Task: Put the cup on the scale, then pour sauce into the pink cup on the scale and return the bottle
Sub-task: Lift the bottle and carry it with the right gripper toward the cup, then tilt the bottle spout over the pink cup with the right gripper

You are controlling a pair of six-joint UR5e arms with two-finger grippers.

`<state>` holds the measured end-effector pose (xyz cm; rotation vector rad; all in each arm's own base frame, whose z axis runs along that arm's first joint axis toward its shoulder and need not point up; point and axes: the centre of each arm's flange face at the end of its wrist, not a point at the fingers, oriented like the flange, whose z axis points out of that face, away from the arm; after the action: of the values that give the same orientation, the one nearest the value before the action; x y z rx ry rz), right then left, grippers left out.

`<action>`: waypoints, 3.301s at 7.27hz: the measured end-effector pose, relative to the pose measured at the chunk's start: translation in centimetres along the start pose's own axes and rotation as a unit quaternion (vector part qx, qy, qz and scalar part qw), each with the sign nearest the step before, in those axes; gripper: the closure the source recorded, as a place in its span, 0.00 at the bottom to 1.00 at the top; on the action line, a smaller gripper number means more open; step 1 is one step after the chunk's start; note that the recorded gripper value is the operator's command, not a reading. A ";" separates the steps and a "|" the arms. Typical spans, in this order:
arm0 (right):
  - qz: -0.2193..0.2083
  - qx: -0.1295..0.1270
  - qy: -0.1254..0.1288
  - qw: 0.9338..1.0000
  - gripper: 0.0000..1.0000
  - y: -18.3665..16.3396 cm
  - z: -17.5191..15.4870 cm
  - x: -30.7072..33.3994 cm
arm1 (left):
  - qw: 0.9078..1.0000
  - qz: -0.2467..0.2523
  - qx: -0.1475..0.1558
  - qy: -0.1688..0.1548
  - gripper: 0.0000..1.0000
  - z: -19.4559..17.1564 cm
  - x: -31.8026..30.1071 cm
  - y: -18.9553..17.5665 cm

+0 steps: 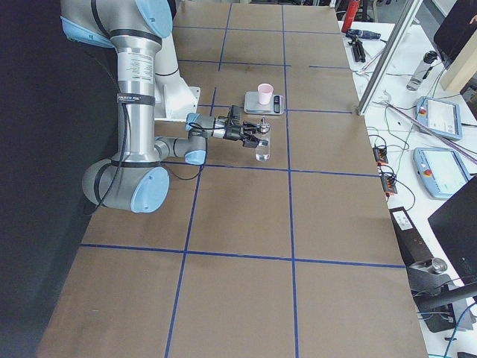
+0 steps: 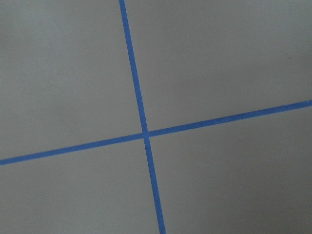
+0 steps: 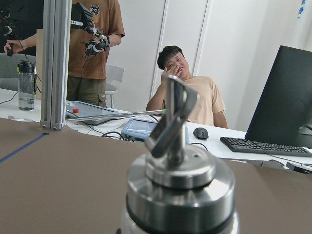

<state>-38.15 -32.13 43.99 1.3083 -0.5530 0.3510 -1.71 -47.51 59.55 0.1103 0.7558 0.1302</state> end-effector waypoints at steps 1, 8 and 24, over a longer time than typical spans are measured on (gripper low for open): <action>0.002 0.001 -0.002 1.000 1.00 -0.3 0.1 -0.5 | 1.000 -0.011 -0.011 0.007 0.00 0.5 -2.2 2.1; -0.065 0.021 -0.026 0.997 1.00 -4.7 0.6 -6.6 | 0.999 -0.049 -0.018 0.008 0.00 -0.9 -5.4 4.3; -0.614 0.004 0.147 0.776 1.00 -4.3 4.8 -26.7 | 0.998 -0.059 -0.030 0.011 0.00 0.0 -6.1 5.9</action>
<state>-58.68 -36.06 26.13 1.3258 0.6222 -0.5412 -6.56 -42.64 64.58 0.0076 0.7775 0.0408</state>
